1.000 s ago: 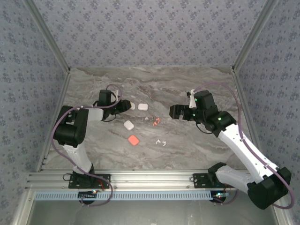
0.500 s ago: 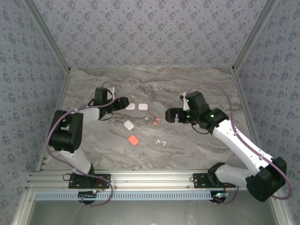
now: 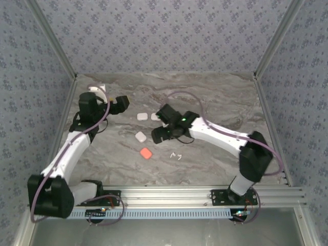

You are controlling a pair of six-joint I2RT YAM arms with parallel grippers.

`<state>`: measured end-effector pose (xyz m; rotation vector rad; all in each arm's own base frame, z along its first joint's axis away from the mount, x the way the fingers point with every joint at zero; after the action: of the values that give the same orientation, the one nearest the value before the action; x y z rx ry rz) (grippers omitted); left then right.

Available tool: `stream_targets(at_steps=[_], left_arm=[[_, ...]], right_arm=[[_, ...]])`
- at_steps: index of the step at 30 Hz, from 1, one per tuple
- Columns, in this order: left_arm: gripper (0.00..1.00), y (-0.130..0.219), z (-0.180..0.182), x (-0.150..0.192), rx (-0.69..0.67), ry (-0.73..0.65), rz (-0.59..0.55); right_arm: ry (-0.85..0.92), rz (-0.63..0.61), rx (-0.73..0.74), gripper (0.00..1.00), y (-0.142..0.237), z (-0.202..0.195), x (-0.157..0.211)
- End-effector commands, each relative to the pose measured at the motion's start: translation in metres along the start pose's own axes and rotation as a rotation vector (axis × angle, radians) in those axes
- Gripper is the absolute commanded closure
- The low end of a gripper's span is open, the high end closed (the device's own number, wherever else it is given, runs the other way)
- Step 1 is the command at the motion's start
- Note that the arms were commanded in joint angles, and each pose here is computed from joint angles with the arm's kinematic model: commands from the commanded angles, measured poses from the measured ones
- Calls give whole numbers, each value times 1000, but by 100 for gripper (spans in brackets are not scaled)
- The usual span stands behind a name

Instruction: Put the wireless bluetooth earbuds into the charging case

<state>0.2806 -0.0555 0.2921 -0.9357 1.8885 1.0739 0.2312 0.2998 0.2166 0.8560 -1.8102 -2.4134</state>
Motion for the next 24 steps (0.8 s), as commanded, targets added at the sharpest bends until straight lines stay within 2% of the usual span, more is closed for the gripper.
stream_targets(at_steps=[1, 5, 8, 19, 24], left_arm=[[1, 20, 22, 15, -164, 80, 83], [1, 38, 43, 17, -214, 223, 118], [1, 44, 50, 19, -212, 277, 127], [1, 53, 52, 28, -223, 299, 134], [1, 54, 51, 28, -216, 298, 130]], right_arm=[[100, 22, 49, 15, -22, 22, -8], [193, 60, 60, 20, -56, 47, -16], [225, 76, 89, 22, -77, 54, -21], [272, 139, 116, 25, -128, 60, -32], [268, 164, 110, 31, -140, 58, -30]])
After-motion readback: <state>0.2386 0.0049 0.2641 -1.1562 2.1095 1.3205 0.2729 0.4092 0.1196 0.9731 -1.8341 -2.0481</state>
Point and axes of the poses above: each hand's point on the last joint's axis, 136 mm out from that joint toward the fingers, its own y axis back along the fingers, its own z axis along the line the jaws close on, x = y × z, the point moved 10 cm from there along y, back along the fingers, and after that the axes turned 5 degrees about -y, right-handed, at the moved point
